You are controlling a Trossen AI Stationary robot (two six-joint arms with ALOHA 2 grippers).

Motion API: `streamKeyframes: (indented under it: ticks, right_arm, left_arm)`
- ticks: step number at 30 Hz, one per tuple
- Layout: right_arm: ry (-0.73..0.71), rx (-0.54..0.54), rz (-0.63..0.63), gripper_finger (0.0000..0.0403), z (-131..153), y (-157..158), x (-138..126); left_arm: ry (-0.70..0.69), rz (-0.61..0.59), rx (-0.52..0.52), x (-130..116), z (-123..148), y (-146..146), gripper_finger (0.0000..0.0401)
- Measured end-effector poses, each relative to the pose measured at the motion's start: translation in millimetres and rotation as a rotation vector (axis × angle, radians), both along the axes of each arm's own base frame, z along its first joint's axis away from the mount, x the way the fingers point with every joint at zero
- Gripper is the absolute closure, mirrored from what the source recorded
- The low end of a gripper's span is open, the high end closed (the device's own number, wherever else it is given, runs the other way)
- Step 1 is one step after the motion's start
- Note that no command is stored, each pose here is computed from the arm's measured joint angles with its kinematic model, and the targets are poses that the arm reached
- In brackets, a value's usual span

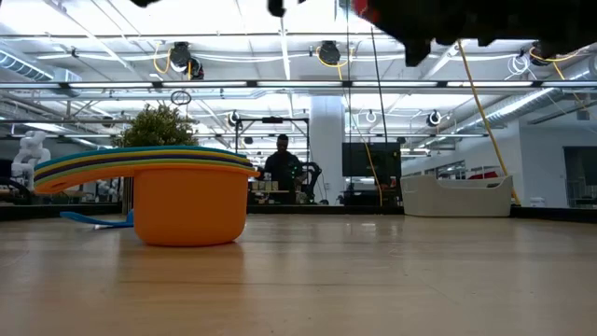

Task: Nest measuring cups in basket
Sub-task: Stack the red measuring cup on the light blue measuring cup

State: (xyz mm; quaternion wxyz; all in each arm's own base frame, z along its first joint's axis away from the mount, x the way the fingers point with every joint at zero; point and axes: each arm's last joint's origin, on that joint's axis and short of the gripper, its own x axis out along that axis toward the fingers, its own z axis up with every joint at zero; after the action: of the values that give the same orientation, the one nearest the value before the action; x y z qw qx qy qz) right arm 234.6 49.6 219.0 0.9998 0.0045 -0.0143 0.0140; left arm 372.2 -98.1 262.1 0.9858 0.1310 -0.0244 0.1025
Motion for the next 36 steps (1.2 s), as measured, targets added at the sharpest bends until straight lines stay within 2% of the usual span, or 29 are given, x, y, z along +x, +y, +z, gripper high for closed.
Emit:
streamKeyframes:
  ticks: [4, 8, 11, 14, 17, 20, 23, 29, 36]
  right_arm:
    - [0.116, -0.038, -0.099, 0.0258, -2, -5, -8]
    - [0.255, -0.123, -0.277, 0.0243, 2, -8, -8]
    - [0.378, -0.197, -0.351, 0.0241, 5, -4, 1]
    - [0.417, -0.267, -0.363, 0.0241, 11, 4, 16]
    - [0.431, -0.39, -0.358, 0.0241, 13, 13, 28]
    - [0.463, -0.552, -0.446, 0.0241, 13, 19, 32]
    - [0.454, -0.649, -0.514, 0.0241, 19, 23, 32]
    - [0.399, -0.664, -0.478, 0.0253, 25, 26, 35]
    - [0.426, -0.67, -0.388, 0.0293, 9, 22, 48]
  left_arm:
    - [0.16, 0.206, 0.05, -13, 1, 3, 0.0395]
    - [0.291, 0.404, 0.074, -23, -7, 8, 0.0393]
    - [0.352, 0.482, 0.086, -25, -15, 16, 0.0393]
    - [0.39, 0.509, 0.066, -25, -20, 25, 0.0393]
    - [0.448, 0.492, 0.056, -25, -27, 32, 0.0392]
    - [0.501, 0.48, 0.052, -27, -33, 34, 0.0392]
    - [0.561, 0.49, 0.054, -31, -39, 35, 0.0392]
    - [0.651, 0.485, 0.063, -32, -51, 40, 0.0392]
    - [0.738, 0.458, 0.153, -27, -70, 38, 0.0391]
